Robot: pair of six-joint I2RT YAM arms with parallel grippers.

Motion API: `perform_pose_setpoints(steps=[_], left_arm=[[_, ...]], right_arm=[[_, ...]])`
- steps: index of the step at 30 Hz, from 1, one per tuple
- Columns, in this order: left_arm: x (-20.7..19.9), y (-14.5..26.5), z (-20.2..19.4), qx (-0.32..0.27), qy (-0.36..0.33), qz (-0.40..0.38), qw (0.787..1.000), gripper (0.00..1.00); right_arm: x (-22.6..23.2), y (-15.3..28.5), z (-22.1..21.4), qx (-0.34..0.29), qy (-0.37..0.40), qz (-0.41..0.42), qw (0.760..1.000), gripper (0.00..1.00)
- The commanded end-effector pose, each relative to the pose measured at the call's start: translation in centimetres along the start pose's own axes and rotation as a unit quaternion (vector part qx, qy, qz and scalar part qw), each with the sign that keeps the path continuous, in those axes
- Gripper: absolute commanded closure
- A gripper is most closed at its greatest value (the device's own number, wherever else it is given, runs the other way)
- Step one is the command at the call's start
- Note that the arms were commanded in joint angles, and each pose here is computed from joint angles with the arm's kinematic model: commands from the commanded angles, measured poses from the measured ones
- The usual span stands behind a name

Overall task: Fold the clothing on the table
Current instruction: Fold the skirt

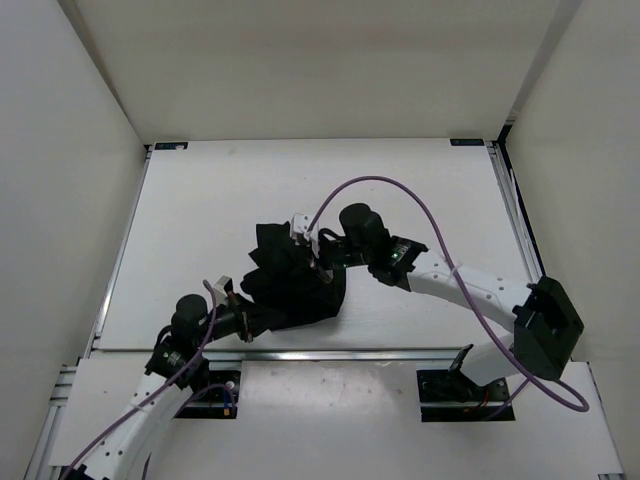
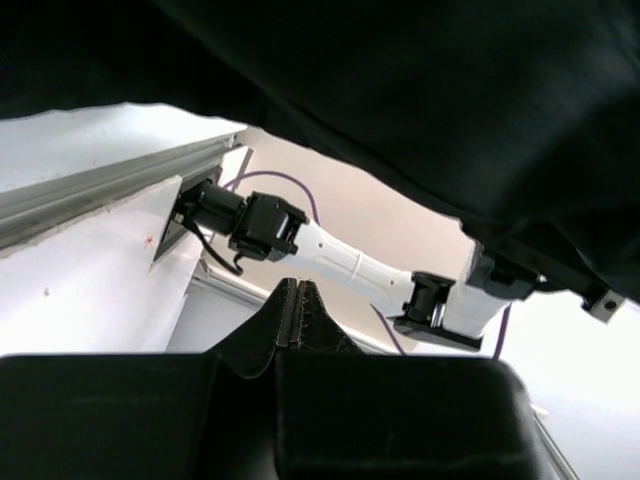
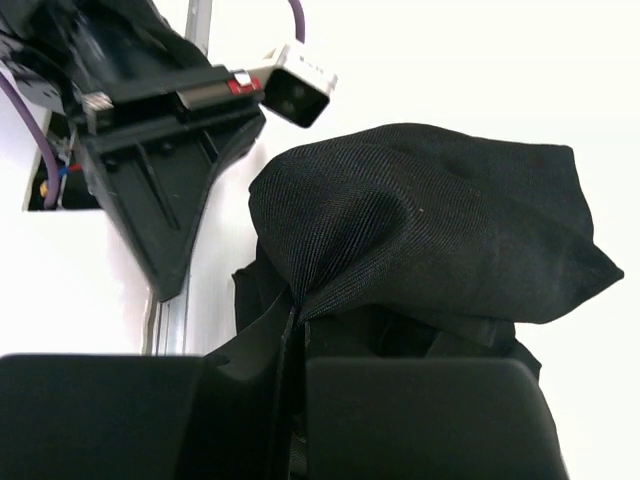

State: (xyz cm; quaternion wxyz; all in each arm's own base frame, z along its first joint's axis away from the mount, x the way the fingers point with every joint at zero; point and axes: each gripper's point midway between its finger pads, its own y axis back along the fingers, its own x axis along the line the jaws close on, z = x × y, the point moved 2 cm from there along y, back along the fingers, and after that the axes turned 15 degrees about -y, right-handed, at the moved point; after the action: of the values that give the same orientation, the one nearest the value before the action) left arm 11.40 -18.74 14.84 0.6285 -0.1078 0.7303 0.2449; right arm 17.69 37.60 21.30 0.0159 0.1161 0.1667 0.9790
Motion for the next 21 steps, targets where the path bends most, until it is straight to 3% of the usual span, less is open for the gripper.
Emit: perform_pose_setpoints(steps=[1,7,10,15,21], left_arm=[[12.5,-1.0,0.3,-0.001,0.082,0.122,0.989,1.00],[12.1,-1.3,1.5,-0.040,0.086,0.130,0.987,1.00],[11.4,-1.5,2.1,-0.054,0.041,0.167,0.984,1.00],[8.2,-2.9,5.2,-0.061,-0.018,0.223,0.973,1.00],[4.1,-5.0,7.5,-0.074,-0.050,0.201,0.976,1.00]], right_arm=[[0.8,1.7,4.1,-0.061,0.033,0.000,0.998,1.00],[2.3,2.6,4.2,-0.065,0.031,0.023,0.997,1.00],[2.4,3.1,4.4,-0.070,0.035,0.021,0.997,1.00],[2.4,3.7,3.1,-0.059,0.036,0.015,0.998,1.00],[2.3,4.3,2.6,-0.062,0.043,0.011,0.997,1.00]])
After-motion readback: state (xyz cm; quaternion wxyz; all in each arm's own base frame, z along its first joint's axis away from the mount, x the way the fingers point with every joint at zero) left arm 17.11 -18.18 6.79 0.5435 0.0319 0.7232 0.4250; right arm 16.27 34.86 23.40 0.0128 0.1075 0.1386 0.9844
